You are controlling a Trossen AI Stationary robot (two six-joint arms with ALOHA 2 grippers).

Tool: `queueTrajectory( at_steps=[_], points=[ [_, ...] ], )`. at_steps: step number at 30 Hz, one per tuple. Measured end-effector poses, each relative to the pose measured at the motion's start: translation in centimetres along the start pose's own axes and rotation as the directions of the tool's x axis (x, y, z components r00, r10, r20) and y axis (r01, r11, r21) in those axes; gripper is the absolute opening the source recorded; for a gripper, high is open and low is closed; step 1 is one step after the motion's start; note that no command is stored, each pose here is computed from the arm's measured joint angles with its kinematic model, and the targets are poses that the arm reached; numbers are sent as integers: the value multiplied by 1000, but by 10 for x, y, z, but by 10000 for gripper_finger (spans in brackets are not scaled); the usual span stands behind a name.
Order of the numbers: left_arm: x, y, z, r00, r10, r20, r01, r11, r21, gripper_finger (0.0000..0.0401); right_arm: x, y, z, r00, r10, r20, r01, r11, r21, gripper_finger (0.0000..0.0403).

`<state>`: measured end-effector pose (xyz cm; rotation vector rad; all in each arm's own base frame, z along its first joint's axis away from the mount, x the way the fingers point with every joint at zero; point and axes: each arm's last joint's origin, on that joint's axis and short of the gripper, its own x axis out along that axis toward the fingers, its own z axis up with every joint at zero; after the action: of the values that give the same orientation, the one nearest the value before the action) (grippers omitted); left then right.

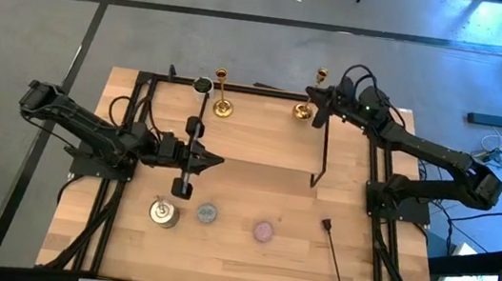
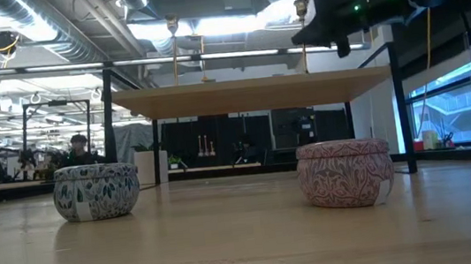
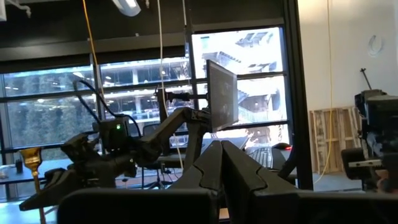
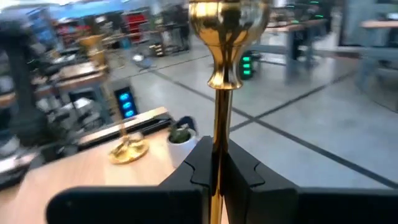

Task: Pick & Place candle stick holders
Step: Put the gold candle holder on the shelf

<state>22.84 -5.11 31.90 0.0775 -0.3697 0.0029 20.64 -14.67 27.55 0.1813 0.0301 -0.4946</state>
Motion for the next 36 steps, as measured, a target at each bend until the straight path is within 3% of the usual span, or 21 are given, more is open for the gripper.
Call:
queueTrajectory(
  at_steps=[4, 17, 36],
  points=[
    [0, 0, 0, 1000, 0, 4, 0, 1000, 0, 2, 0, -2, -6, 995, -84, -51, 85, 996, 13, 15],
    [1, -1, 2, 999, -35, 15, 35, 999, 10, 1, 1, 16, -10, 996, 36, -84, -42, 996, -78, 15],
    [0, -6, 4, 998, -54, 27, 53, 999, 3, 1, -8, 33, -11, 992, -34, -118, 20, 993, -119, 15]
  ],
)
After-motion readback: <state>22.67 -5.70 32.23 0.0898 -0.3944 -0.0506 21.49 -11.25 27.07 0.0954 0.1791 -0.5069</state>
